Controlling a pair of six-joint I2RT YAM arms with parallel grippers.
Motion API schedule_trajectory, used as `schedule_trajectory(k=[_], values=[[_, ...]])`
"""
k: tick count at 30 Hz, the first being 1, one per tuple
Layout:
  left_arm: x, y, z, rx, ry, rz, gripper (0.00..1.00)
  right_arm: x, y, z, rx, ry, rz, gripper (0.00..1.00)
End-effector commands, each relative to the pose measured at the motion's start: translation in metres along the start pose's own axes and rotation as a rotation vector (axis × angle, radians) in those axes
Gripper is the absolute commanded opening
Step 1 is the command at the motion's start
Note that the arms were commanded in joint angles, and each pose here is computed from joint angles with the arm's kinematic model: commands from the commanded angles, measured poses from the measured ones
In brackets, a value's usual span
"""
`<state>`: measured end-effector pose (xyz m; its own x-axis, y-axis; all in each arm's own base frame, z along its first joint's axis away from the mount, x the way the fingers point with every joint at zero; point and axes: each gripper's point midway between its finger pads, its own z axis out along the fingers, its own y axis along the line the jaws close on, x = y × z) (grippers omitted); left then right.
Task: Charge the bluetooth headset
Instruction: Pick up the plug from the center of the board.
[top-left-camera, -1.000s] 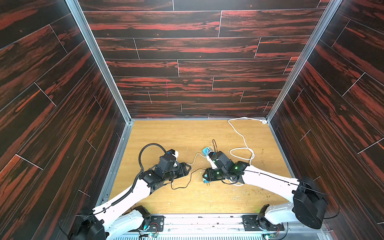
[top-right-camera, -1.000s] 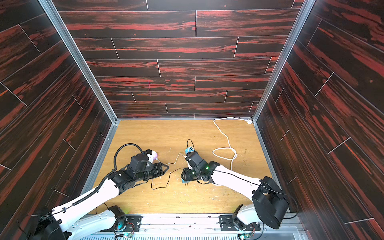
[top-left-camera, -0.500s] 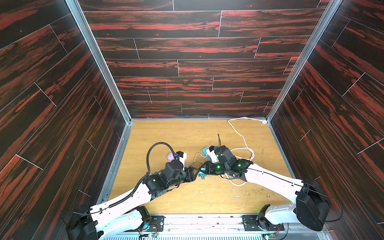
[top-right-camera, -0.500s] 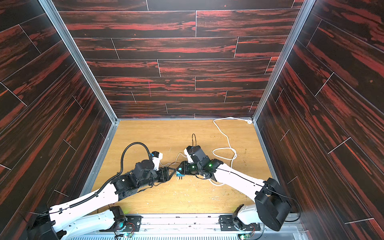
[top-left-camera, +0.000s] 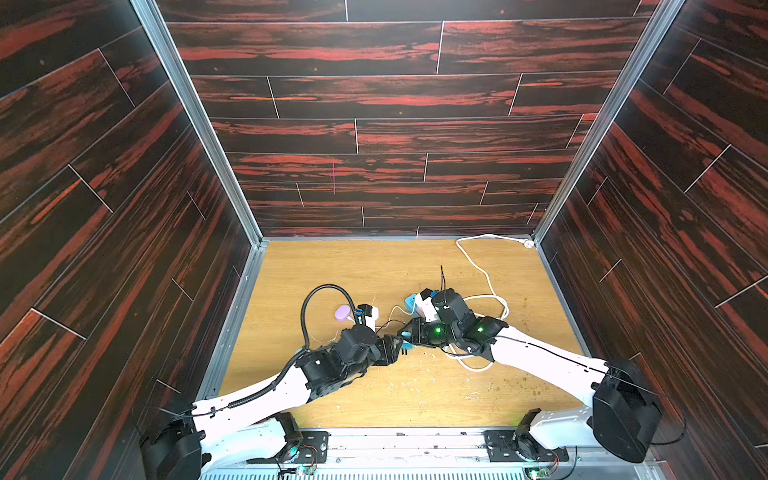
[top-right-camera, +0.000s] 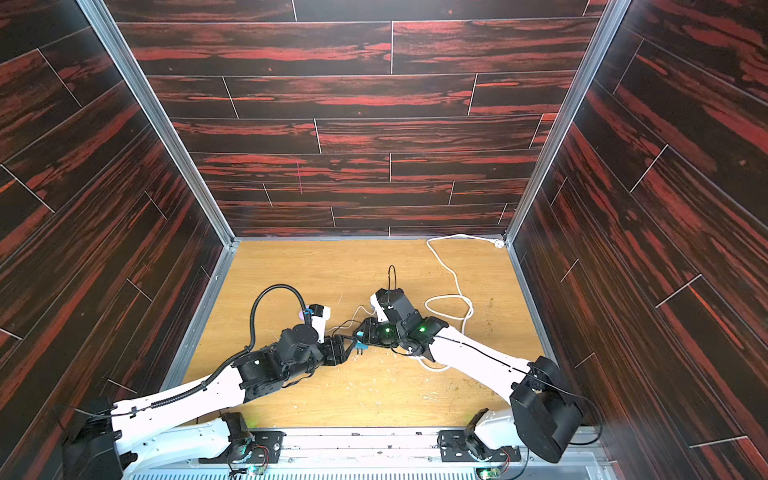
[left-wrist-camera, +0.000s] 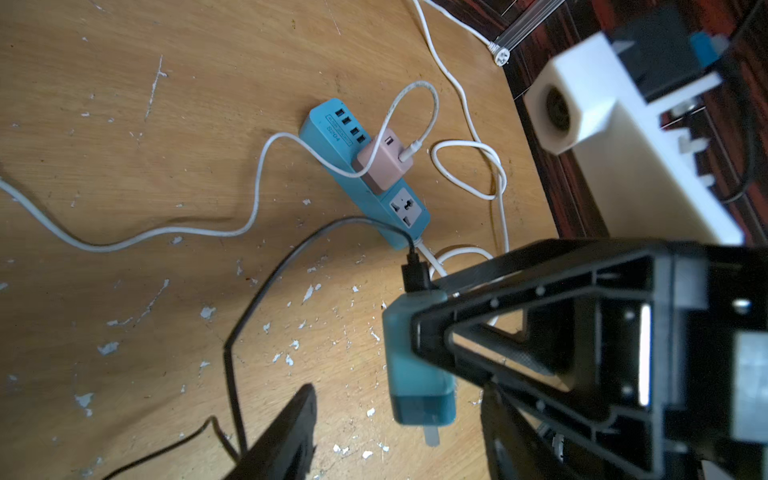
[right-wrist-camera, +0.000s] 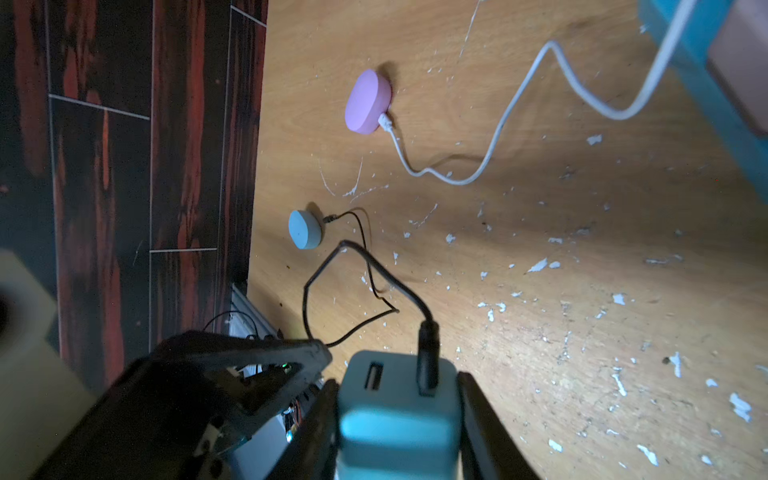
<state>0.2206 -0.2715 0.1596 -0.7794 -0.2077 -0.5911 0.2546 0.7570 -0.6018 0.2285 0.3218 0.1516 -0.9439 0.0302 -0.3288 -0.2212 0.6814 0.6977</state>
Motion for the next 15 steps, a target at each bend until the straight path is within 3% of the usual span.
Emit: schedule_trajectory(k=[1,10,15], values=[[0.0,-0.005,0.004,0.013,-0.016,0.019,0.63,-0.006,0.035,-0.009,-0.121,-0.015,-0.023,0.26],[-0.004,-0.005,-0.005,0.022,-0.072,0.025,0.62,-0.005,0.04,-0.009,-0.164,-0.007,0.008,0.26],[-0.006,-0.007,-0.003,0.023,-0.083,0.029,0.54,-0.004,0.045,-0.01,-0.19,0.0,0.017,0.26]])
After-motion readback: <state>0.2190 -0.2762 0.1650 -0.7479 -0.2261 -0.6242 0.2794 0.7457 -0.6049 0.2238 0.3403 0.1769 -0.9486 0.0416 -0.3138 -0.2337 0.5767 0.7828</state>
